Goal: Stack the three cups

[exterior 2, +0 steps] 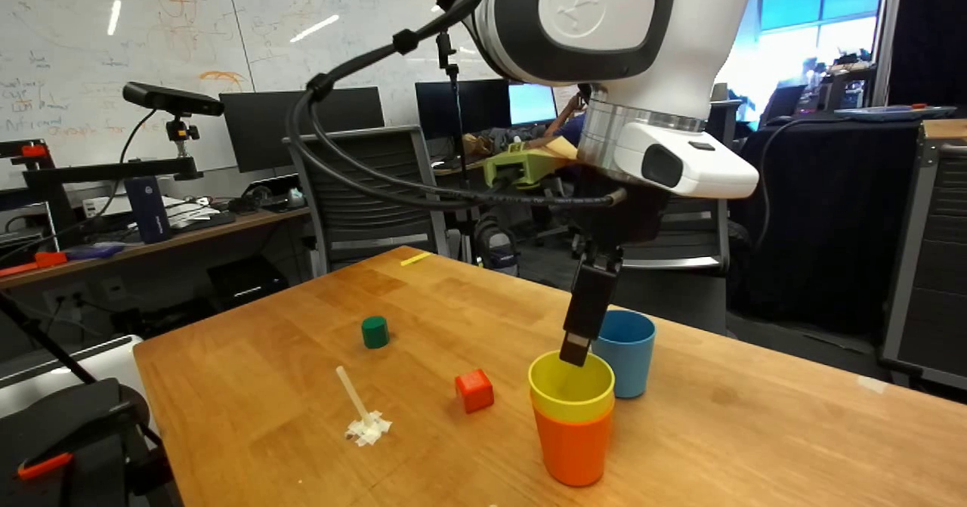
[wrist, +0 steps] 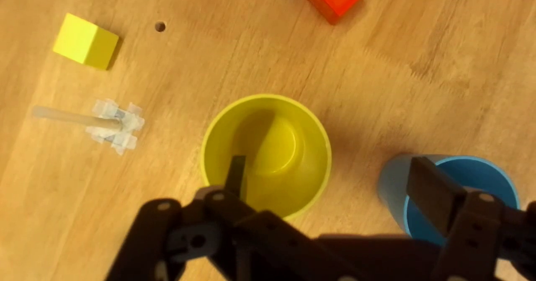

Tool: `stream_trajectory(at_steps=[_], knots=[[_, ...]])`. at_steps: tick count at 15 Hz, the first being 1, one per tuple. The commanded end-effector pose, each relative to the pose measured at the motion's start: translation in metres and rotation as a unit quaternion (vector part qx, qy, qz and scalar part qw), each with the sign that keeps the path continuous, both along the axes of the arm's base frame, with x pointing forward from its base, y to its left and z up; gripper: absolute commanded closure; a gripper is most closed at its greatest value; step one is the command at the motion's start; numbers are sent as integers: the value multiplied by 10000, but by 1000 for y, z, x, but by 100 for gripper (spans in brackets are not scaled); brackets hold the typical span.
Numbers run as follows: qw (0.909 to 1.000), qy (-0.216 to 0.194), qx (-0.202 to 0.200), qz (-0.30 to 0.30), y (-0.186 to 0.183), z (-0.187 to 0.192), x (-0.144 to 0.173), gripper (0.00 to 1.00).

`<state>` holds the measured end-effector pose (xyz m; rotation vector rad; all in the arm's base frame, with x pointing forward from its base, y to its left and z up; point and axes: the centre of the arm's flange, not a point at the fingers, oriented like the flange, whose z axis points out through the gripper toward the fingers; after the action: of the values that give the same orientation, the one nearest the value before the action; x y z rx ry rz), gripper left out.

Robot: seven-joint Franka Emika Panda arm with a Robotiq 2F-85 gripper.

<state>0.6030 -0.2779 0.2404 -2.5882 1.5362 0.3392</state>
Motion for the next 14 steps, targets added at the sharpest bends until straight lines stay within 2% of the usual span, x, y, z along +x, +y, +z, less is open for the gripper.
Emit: stream_trajectory(at_steps=[1, 8, 14], knots=[[9998, 44, 30, 191, 3, -3, 4, 0], [9985, 37, 169, 519, 10, -19, 5, 0], [9975, 174, 128, 668, 11, -34, 6, 0]])
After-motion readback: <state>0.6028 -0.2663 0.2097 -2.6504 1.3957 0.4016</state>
